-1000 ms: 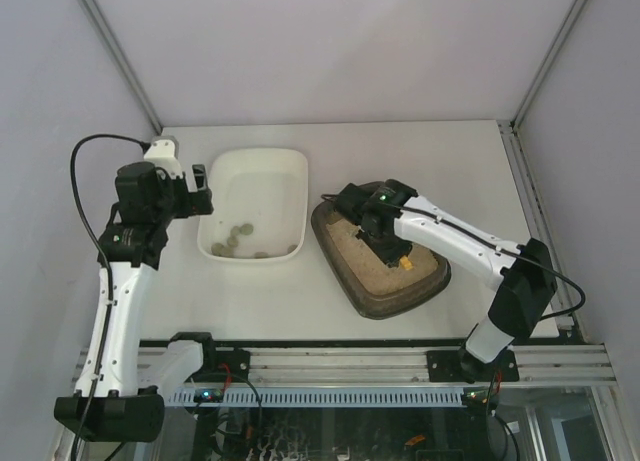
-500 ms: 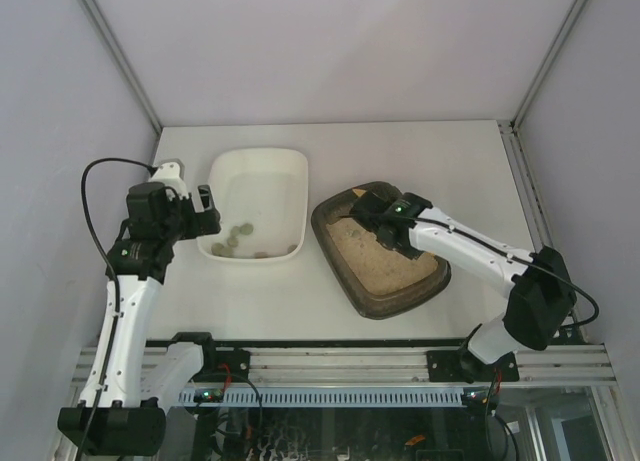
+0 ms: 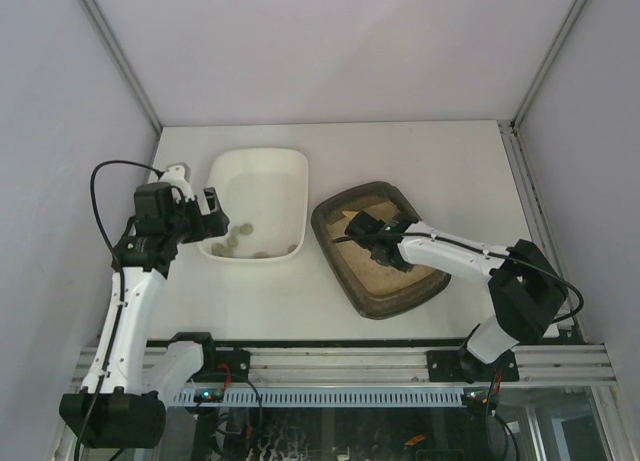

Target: Clean the litter box

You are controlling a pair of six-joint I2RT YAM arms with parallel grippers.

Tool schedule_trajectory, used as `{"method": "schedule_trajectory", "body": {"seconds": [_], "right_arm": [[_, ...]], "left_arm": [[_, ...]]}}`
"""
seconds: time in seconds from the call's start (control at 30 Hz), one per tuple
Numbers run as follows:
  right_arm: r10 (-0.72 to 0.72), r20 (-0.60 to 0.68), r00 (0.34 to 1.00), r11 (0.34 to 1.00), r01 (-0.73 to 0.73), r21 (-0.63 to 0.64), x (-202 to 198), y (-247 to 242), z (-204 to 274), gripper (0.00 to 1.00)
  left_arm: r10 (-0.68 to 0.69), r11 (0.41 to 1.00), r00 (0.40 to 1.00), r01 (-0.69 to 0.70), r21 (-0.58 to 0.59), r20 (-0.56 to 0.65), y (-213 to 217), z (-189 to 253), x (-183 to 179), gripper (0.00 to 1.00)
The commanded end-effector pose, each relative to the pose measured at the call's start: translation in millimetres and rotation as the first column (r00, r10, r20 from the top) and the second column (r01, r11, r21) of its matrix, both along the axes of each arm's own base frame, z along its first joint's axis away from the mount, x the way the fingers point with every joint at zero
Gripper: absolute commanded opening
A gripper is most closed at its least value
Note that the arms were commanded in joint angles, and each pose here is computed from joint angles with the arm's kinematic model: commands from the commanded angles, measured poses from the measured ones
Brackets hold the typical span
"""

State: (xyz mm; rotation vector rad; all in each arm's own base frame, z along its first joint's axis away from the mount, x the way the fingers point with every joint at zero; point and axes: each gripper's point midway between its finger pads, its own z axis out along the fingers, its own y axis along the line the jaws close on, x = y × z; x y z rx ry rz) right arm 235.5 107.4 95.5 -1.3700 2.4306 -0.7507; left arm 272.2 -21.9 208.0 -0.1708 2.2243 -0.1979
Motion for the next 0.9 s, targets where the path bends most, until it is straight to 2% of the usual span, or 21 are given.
{"method": "schedule_trajectory", "body": {"seconds": [0.0,0.6,0.87], "right_arm": [[0.023,0.047,0.999,0.998,-0.025,0.05,18,16,-4,0.0],[0.008,-0.008,1.0,1.0,-0.008,0.025,23,3,-41,0.0],[0.005,-0.091,0.996,0.984,0.011,0.179,-6,33,-44,0.0]], "left_arm": [[-0.01,0.999,1.0,0.01,-0.037,0.025,-5,5,4,1.0],[-0.015,0.999,1.0,0.015,-0.03,-0.003,-4,-6,7,1.0],[-0.019,1.0,0.999,0.018,-0.023,-0.027,-3,-13,10,1.0]]}}
